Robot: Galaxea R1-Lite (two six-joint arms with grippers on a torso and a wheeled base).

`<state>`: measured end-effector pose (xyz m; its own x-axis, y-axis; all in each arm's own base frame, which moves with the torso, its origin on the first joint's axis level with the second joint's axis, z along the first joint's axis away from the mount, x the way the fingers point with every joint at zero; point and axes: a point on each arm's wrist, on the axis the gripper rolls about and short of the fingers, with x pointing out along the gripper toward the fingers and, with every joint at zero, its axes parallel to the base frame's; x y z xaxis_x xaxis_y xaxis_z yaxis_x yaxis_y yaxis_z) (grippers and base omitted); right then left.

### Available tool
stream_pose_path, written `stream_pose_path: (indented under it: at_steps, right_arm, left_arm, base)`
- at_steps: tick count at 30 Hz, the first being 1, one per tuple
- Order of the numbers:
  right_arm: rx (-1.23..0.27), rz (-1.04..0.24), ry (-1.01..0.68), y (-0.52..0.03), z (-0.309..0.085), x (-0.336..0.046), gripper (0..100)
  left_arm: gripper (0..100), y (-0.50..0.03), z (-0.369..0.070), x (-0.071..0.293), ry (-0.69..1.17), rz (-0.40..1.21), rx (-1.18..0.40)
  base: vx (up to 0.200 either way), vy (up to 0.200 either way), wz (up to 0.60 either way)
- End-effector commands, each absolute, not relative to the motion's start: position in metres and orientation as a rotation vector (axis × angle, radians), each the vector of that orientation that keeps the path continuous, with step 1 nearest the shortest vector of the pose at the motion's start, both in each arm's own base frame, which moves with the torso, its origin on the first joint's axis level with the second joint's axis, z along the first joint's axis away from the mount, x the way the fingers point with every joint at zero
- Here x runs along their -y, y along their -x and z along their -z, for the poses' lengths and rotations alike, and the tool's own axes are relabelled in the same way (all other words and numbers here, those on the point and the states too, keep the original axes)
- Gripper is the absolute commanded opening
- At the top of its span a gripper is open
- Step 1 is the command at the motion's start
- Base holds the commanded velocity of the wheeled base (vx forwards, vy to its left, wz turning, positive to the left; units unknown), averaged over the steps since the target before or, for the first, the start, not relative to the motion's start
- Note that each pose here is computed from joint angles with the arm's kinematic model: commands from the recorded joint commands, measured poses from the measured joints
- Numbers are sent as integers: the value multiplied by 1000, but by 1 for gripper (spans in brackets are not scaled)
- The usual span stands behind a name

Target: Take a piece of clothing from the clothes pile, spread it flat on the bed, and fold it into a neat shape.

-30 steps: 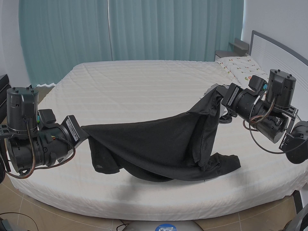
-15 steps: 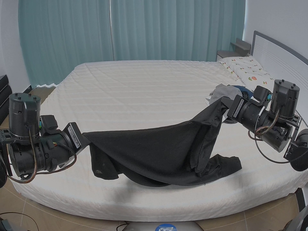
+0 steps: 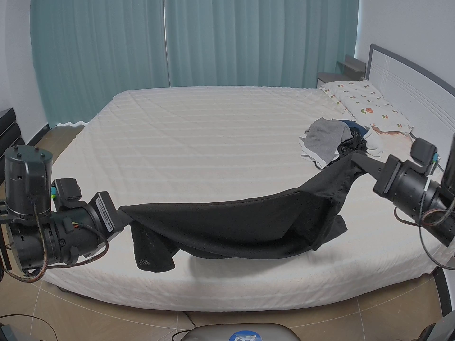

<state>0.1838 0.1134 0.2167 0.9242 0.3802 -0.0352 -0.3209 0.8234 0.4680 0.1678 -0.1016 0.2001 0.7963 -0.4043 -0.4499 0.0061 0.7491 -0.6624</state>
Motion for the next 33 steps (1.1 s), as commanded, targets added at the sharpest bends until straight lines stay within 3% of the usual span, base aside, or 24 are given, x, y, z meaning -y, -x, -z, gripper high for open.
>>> stream_pose_path:
  at_steps: [1,12,16,23,33]
  right_arm:
    - [34,-474,-529,-133,-259,-92,0]
    - [292,-469,-616,-123,-339,-73,0]
    - [342,-364,-586,-172,-367,-73,0]
    - [339,-215,-548,-266,-374,-69,0]
    - [238,-154,-522,-338,-340,-84,0]
  left_arm:
    - [0,-152,-227,96,720,298,-549]
    - [0,-173,-280,99,778,312,-420]
    - [0,-216,-282,101,788,221,-409]
    - [0,-279,-263,108,865,104,-467]
    - [0,-332,-230,124,862,85,-565]
  base:
    - [0,0,0]
    - [0,0,0]
    - [0,0,0]
    - [0,0,0]
    - [200,0,0]
